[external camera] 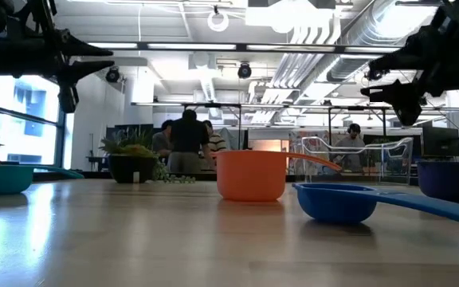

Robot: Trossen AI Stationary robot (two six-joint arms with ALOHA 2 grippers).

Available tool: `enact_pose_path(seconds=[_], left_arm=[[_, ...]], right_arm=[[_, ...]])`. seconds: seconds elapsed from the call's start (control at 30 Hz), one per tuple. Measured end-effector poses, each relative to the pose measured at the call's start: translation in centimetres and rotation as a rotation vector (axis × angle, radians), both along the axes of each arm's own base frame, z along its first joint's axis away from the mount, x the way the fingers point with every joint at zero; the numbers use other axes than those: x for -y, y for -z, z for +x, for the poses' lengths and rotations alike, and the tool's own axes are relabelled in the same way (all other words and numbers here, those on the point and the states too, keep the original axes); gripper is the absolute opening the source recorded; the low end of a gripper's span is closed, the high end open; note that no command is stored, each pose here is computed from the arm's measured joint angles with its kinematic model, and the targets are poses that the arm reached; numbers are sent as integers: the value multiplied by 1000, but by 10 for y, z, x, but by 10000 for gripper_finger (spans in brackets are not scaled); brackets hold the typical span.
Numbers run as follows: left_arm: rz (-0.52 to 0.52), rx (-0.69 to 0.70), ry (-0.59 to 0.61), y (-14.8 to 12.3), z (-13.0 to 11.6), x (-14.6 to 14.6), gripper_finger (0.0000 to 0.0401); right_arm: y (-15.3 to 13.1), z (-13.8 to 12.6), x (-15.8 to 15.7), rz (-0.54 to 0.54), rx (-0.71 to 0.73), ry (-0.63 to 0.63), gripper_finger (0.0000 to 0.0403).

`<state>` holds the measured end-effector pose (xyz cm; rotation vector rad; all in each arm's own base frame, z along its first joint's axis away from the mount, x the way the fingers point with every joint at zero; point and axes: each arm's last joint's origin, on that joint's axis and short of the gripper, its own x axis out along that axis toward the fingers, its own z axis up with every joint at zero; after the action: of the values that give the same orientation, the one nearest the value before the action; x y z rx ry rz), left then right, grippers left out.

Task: Nest measuring cups in basket
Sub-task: Stack the light green measuring cup on top of the orange measuring cup

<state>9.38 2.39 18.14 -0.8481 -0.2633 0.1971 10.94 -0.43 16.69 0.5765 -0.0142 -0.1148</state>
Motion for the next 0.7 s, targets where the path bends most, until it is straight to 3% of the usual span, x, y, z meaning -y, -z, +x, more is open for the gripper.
enact_pose_path(seconds=[0.27,0.4,0.53,0.7], left_arm=[[-11,132,-21,-12,-3,0,58],[25,208,-41,-19,-5,0,58],[118,294,-64,-29,-10,1,58],[237,397,-116,-41,-16,2,58]], right_arm=[[-23,-3,3,27,247,91,229],[-39,-8,4,-25,386,156,229],[-63,-12,6,-114,402,247,229],[-99,-12,8,-204,289,336,229]])
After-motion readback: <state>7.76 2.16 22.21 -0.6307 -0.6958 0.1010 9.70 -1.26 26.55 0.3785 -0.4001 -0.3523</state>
